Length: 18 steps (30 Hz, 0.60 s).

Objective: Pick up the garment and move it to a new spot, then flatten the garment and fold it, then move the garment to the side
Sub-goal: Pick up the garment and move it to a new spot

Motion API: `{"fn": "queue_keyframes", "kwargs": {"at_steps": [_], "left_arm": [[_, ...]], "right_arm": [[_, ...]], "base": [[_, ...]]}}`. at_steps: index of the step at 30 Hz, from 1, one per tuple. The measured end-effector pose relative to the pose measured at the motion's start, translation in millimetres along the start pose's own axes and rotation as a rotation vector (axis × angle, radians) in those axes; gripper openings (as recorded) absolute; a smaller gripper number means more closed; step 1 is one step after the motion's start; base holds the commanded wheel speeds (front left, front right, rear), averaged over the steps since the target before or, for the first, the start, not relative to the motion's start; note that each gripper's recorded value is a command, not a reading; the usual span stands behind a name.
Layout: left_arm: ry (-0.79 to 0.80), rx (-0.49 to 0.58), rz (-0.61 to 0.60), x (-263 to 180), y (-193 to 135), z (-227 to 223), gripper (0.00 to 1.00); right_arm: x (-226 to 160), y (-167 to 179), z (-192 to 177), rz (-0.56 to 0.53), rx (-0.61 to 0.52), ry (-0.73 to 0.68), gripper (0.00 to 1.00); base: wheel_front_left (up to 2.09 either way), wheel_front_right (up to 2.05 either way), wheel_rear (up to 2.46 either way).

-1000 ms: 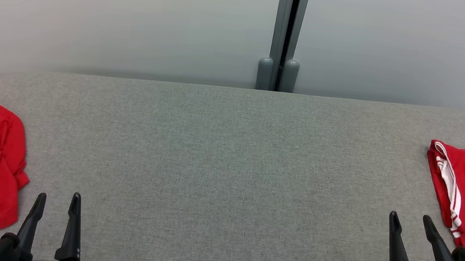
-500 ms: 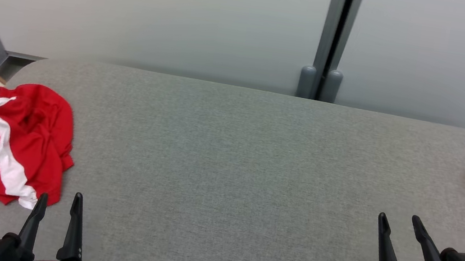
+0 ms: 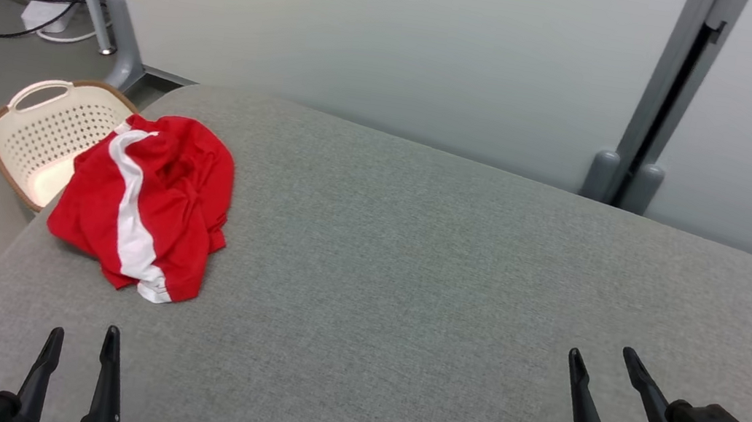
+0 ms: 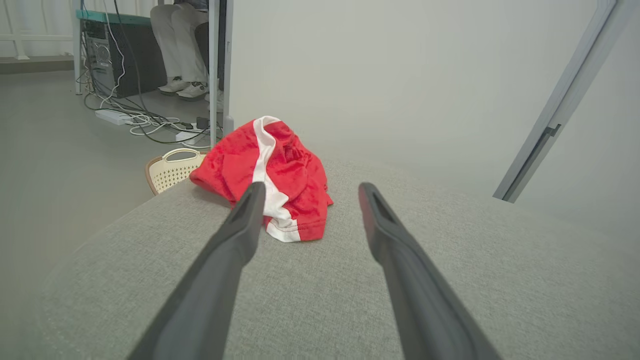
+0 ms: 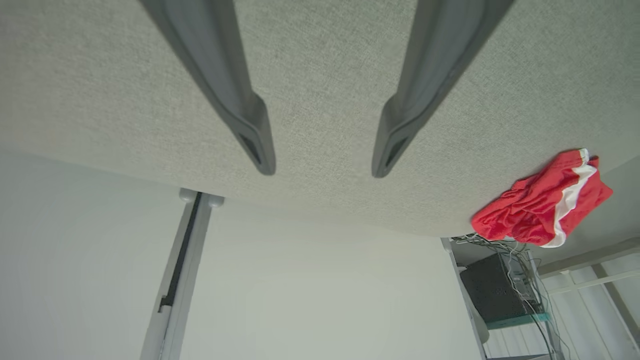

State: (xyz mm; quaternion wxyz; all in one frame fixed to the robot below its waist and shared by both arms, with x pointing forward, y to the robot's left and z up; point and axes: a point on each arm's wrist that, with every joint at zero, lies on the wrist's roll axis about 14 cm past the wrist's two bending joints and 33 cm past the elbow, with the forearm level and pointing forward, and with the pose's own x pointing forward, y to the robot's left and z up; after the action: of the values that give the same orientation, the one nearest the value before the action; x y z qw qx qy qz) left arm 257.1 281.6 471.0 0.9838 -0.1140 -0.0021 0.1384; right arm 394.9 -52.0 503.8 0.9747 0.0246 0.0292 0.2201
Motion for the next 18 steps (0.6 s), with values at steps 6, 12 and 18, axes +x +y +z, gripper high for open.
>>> {"fn": "queue_keyframes", "kwargs": {"at_steps": [6,12,18], "left_arm": [[-0.013,-0.003,0.057,-14.6,15.6,2.9,1.0],[-0.012,-0.001,0.097,-23.8,26.6,3.2,1.0],[-0.011,-0.006,0.126,-28.2,32.7,3.0,1.0]], "right_arm": [[12.4,24.6,-1.8,0.078,-0.005,0.009,1.0],[20.4,36.5,-6.6,0.12,-0.011,0.026,1.0],[26.5,38.8,-10.1,0.135,-0.016,0.037,1.0]], "base": [[0.0,0.0,0.0],[0.0,0.0,0.0],[0.0,0.0,0.0]]}}
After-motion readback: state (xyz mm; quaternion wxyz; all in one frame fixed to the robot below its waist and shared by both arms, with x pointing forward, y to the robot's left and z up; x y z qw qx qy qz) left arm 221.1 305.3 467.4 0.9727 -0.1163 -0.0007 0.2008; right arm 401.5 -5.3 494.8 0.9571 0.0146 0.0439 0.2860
